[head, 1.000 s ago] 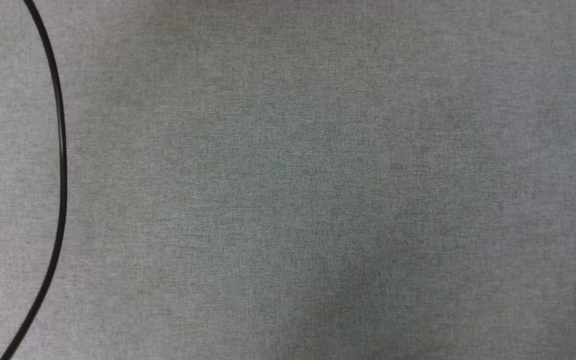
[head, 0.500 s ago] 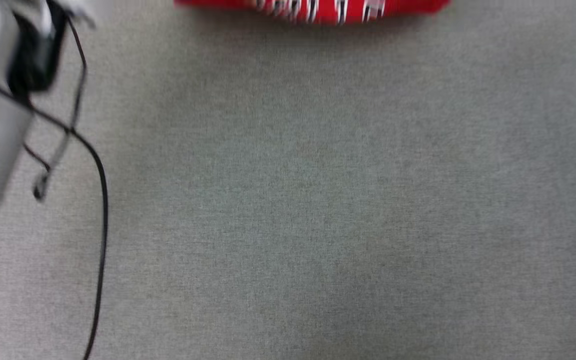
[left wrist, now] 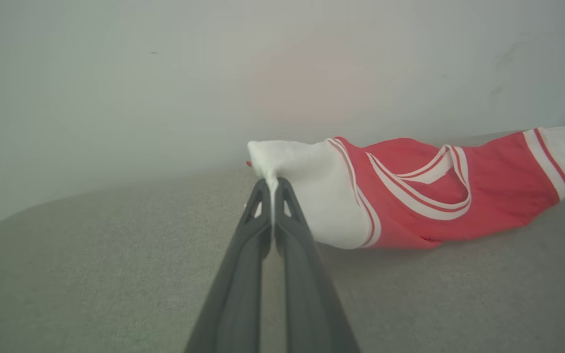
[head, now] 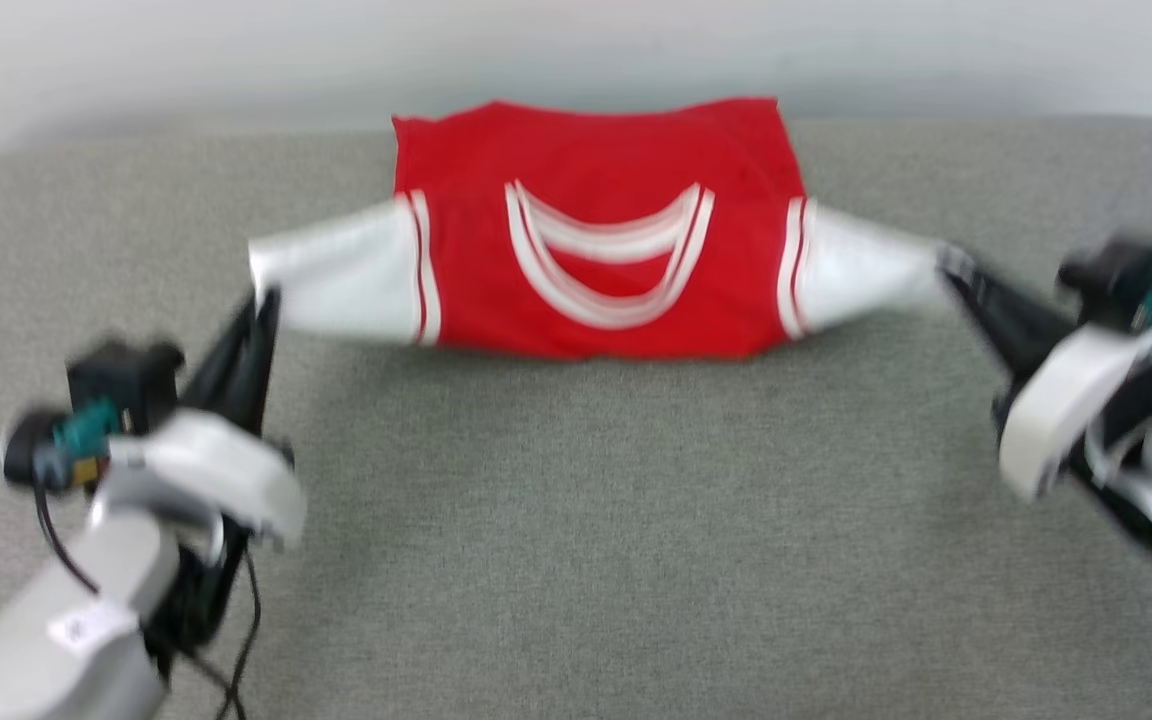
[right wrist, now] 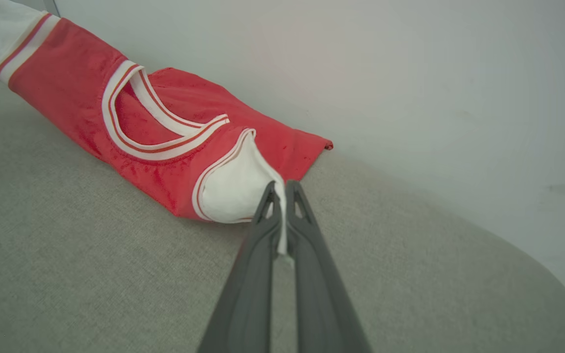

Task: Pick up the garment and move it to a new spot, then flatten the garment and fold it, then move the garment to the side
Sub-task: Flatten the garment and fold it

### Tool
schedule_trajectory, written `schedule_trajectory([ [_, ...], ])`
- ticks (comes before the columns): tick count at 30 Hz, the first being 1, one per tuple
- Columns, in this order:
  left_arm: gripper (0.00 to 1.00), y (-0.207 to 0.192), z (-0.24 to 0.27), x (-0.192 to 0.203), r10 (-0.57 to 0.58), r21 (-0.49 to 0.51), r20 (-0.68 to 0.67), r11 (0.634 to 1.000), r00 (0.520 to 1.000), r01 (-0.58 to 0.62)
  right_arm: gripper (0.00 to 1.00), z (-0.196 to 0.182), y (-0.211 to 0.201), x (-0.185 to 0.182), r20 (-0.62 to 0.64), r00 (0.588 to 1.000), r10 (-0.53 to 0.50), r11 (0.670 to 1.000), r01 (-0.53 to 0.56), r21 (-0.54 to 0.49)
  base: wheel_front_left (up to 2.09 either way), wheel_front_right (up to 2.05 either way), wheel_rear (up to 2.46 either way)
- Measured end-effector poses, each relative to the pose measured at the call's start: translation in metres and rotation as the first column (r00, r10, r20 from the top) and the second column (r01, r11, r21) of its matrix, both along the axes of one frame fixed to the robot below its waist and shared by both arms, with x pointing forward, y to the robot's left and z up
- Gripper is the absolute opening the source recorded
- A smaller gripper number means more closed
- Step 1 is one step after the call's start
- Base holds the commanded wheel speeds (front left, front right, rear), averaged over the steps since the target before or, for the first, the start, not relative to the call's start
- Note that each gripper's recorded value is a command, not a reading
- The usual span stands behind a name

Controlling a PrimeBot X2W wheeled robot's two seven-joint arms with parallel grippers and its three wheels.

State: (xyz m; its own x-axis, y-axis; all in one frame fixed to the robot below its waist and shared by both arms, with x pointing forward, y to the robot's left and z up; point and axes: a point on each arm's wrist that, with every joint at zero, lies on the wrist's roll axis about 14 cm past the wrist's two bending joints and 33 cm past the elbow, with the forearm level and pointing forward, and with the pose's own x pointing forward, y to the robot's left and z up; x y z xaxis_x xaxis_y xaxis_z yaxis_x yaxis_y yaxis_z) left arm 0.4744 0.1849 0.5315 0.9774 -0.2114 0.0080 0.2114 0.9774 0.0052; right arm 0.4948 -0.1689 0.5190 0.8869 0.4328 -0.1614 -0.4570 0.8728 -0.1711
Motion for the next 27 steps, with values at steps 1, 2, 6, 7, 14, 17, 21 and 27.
schedule_trajectory([
  [1,0.00,0.002,-0.009,-0.010,0.007,-0.003,-0.026,1.000,1.000,-0.007,0.00,-0.010,-0.001,-0.012,-0.029,1.000,-0.001,1.000,0.001,-0.002,0.00,0.00,0.00],
  [2,0.00,0.005,-0.016,-0.019,0.018,-0.007,-0.046,1.000,0.999,-0.018,0.00,-0.017,-0.002,-0.022,-0.049,0.999,-0.004,1.000,0.004,0.003,0.00,0.00,0.00],
  [6,0.00,0.014,-0.038,-0.054,0.068,-0.039,-0.123,0.997,0.990,-0.073,0.00,-0.047,-0.006,-0.065,-0.140,0.990,-0.020,1.000,0.022,0.013,0.00,0.00,0.00],
  [7,0.00,0.016,-0.045,-0.063,0.076,-0.042,-0.145,0.996,0.986,-0.083,0.00,-0.053,-0.008,-0.075,-0.159,0.987,-0.027,1.000,0.029,0.012,0.00,0.00,0.00],
  [14,0.00,0.032,-0.076,-0.112,0.141,-0.031,-0.235,0.988,0.962,-0.153,0.00,-0.083,-0.035,-0.134,-0.251,0.962,-0.112,0.993,0.120,0.018,0.00,0.00,0.00],
  [17,0.00,0.031,-0.082,-0.126,0.155,-0.061,-0.254,0.983,0.955,-0.175,0.00,-0.095,-0.041,-0.157,-0.289,0.948,-0.137,0.989,0.149,0.022,0.00,0.00,0.00],
  [21,0.00,0.035,-0.093,-0.143,0.186,-0.077,-0.284,0.973,0.941,-0.216,0.00,-0.110,-0.052,-0.184,-0.331,0.926,-0.179,0.981,0.196,0.017,0.00,0.00,0.00],
  [27,0.00,0.042,-0.111,-0.168,0.222,-0.077,-0.335,0.962,0.916,-0.262,0.00,-0.126,-0.064,-0.213,-0.384,0.891,-0.243,0.961,0.276,0.032,0.00,0.00,0.00],
])
